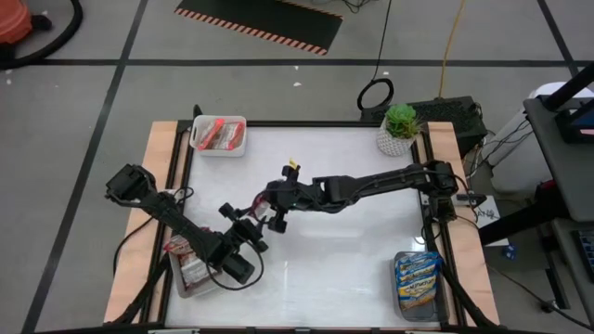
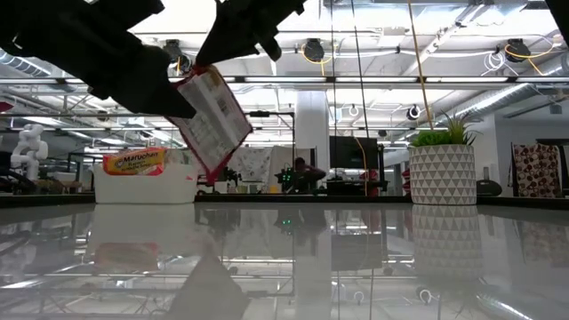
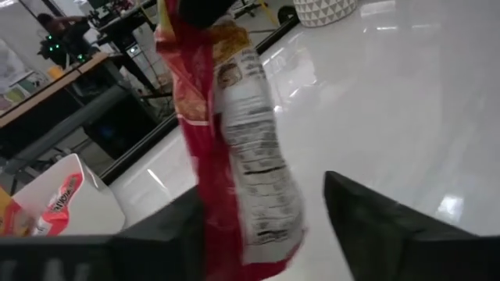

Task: Sort Maruchan noodles
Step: Put the red noodle pack into the gray bin

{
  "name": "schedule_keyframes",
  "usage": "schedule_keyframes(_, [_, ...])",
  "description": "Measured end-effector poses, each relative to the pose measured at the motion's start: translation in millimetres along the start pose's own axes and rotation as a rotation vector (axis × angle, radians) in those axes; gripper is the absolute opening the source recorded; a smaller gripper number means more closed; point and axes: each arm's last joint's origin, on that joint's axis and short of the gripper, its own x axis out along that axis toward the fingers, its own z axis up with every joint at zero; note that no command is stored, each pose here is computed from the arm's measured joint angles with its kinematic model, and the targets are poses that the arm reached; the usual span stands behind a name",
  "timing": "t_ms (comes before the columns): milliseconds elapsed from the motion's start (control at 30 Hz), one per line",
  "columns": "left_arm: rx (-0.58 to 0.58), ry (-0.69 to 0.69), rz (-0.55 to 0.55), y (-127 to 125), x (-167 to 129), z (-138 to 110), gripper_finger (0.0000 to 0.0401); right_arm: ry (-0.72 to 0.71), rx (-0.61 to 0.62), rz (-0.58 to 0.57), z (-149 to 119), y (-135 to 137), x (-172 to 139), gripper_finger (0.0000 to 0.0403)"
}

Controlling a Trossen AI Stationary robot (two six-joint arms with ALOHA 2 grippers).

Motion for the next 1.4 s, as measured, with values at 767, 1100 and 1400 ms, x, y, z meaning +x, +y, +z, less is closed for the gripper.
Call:
schedule_keyframes(767, [0.223,-0.043,-0.107,28.5,-28.1,32.9,0.0077,0.030,0.003,0.052,2.8,22.6,-35.0,0.0018])
schedule_keyframes(1100, [0.554,-0.140,-0.190,39.8,-58.6,39.7,0.0077,0.017,-0.028,0.124,2.5,52.1,-63.2,0.0117])
schedule_keyframes(1400, [0.901,-0.241,-0.238,38.6,-82.1,33.8,0.0076,0.063,-0.046,0.131,-4.1,60.2,-69.9,0.0169])
